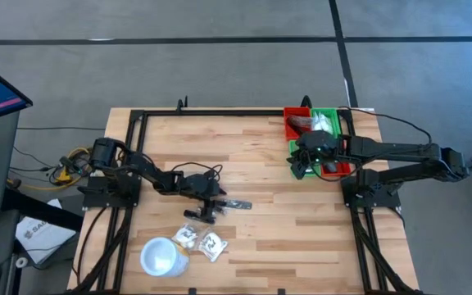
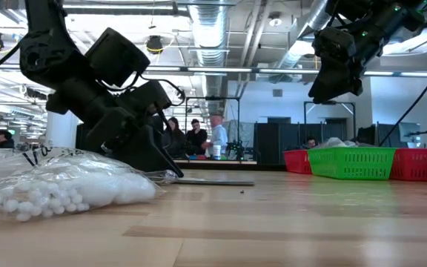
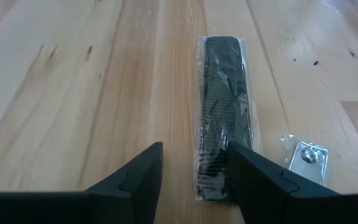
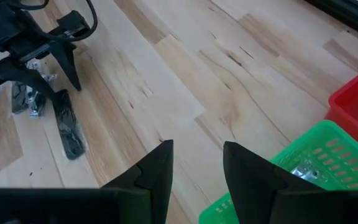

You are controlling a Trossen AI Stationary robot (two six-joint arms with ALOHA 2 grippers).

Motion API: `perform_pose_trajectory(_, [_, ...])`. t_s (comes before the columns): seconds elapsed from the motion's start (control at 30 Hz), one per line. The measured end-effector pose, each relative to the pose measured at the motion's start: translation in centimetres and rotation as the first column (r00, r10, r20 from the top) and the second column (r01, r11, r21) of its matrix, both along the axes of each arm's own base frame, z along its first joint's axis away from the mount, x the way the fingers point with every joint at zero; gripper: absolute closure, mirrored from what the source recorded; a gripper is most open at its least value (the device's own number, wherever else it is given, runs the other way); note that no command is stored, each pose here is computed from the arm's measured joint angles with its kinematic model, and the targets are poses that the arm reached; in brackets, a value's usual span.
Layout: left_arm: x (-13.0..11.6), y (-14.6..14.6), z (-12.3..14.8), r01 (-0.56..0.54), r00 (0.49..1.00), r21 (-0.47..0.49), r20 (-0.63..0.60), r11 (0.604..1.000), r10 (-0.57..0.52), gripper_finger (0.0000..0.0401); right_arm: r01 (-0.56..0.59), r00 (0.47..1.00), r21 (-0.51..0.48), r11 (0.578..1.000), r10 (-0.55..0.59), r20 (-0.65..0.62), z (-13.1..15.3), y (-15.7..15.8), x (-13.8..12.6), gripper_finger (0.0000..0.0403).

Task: Pick & Place Travel size toiletries
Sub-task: Put the black hair comb into the top red bin

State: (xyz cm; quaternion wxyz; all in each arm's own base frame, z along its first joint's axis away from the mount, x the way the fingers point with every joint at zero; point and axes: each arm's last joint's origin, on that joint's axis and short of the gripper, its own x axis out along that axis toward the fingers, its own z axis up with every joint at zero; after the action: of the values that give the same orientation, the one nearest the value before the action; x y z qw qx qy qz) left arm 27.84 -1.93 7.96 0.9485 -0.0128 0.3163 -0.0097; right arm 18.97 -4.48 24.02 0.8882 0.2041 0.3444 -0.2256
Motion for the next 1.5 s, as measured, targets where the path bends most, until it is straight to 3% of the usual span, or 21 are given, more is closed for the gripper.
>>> perform_pose_trajectory(0.13, [-0.1, 0.0, -0.2, 0.0, 1.0, 0.001, -0.018, 1.0, 0.0, 0.0246, -0.02, 1.0, 0.008, 1.0, 0.02, -0.009, -0.2, 0.3, 0.3, 0.0272])
perform_pose_trajectory(0.3, [-0.2, 0.1, -0.2, -0.014, 1.0, 0.013, -0.023, 1.0, 0.014, 0.0304, -0.139, 0.988, 0.027, 0.99, 0.141, -0.057, -1.6, 1.8, 1.9, 0.0272])
perform_pose_trajectory(0.53, [-0.2, 0.1, -0.3, -0.021, 0.999, 0.018, -0.031, 1.0, 0.022, 0.0361, -0.323, 0.946, -0.037, 0.946, 0.322, -0.023, -3.5, 4.6, 5.5, 0.0272])
perform_pose_trajectory(0.67, [-0.3, 0.2, -0.4, -0.027, 0.999, 0.021, -0.045, 0.999, 0.028, 0.0396, -0.4, 0.916, -0.007, 0.917, 0.4, -0.014, -5.0, 6.0, 6.9, 0.0272])
perform_pose_trajectory(0.97, [0.1, 0.1, 0.0, -0.034, 0.999, 0.023, -0.036, 0.999, 0.035, 0.0401, -0.471, 0.882, 0.024, 0.882, 0.471, 0.01, -7.4, 8.0, 8.8, 0.0272])
perform_pose_trajectory(1.23, [0.0, 0.2, 0.8, -0.033, 0.999, 0.03, -0.032, 0.999, 0.034, 0.0401, -0.487, 0.867, -0.008, 0.873, 0.485, 0.11, -6.5, 8.4, 9.4, 0.0272])
perform_pose_trajectory(1.5, [0.1, 0.2, 1.5, -0.038, 0.999, 0.033, -0.004, 0.999, 0.038, 0.0401, -0.497, 0.86, -0.013, 0.867, 0.495, 0.122, -6.9, 8.5, 9.7, 0.027])
